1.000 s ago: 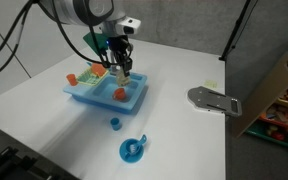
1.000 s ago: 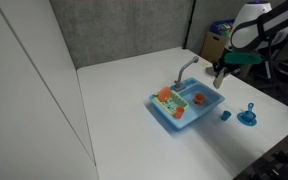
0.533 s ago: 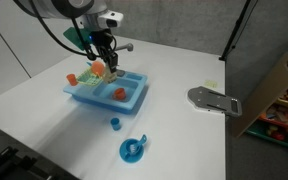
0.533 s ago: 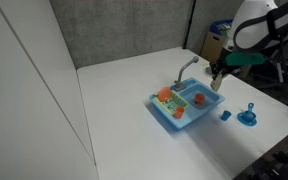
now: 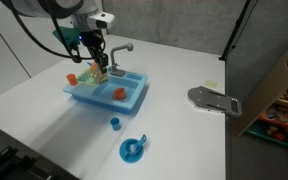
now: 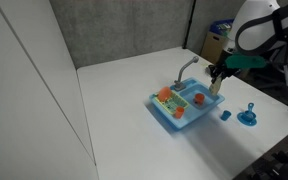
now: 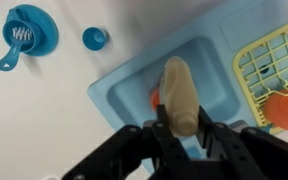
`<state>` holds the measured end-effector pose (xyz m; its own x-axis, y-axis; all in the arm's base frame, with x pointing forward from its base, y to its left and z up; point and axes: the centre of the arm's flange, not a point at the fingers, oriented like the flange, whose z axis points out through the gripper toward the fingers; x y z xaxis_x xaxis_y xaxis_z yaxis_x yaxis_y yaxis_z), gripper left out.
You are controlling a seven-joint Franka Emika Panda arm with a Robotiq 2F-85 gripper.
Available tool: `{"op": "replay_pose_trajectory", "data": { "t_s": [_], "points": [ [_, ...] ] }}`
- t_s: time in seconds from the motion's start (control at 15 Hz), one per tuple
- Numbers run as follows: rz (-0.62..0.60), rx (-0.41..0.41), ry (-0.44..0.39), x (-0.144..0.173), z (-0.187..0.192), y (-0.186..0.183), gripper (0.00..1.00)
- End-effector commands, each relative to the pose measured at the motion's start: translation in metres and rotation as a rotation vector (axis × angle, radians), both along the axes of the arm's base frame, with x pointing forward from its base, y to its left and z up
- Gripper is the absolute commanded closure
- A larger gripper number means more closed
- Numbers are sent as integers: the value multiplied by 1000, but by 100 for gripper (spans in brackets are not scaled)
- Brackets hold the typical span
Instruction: Move the toy bottle from the table to the sink
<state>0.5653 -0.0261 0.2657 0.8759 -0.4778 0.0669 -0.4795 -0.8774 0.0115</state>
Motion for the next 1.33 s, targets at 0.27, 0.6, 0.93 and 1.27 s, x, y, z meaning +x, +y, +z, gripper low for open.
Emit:
{"op": "replay_pose_trajectory", "data": {
  "t_s": [0.27, 0.6, 0.93, 1.27],
  "points": [
    [-6, 11, 5, -2, -3, 3, 69],
    [29, -18, -2, -4, -3, 14, 90],
    [98, -41, 2, -6, -5, 39, 90],
    [149, -43, 5, -16, -16, 60, 90]
  ]
}}
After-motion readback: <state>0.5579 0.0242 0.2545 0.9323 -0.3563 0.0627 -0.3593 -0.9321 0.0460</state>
